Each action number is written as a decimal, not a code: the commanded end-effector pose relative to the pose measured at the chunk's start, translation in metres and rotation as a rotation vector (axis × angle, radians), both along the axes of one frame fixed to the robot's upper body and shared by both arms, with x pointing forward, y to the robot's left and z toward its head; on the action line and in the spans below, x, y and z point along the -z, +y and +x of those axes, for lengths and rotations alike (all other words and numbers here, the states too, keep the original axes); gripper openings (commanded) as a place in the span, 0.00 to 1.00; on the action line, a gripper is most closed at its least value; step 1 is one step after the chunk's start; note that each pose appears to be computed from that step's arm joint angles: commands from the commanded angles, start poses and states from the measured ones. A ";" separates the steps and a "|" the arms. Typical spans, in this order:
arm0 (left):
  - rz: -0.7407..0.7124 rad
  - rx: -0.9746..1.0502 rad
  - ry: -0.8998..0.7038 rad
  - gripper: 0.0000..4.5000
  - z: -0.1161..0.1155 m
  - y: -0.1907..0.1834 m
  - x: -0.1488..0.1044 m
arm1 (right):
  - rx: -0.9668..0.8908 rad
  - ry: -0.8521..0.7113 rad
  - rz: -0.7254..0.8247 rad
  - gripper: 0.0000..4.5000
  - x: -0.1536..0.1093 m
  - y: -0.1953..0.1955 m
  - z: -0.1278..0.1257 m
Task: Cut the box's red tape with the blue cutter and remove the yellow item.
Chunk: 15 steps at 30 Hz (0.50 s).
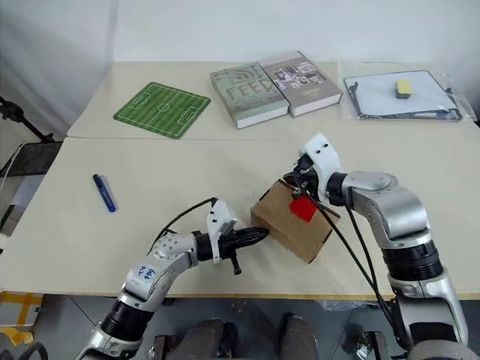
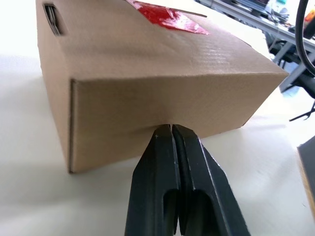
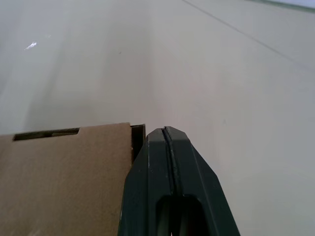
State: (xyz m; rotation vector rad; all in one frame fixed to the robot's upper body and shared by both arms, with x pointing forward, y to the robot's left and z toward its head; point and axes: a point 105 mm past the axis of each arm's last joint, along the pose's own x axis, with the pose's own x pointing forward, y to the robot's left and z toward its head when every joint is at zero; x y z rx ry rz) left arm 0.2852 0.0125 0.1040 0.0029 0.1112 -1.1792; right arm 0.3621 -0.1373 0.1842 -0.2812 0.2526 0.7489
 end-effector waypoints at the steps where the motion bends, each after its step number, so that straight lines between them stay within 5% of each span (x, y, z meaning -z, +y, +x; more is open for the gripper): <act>1: -0.022 -0.028 -0.044 0.01 0.004 0.001 -0.010 | 0.038 -0.112 -0.003 0.00 -0.021 -0.011 0.008; 9: 0.001 -0.293 -0.055 0.01 0.022 0.083 -0.013 | 0.297 -0.152 -0.064 0.00 -0.047 -0.100 -0.024; 15: -0.011 -0.387 -0.104 0.01 0.050 0.101 -0.017 | 0.278 0.127 -0.220 0.00 -0.001 -0.117 -0.085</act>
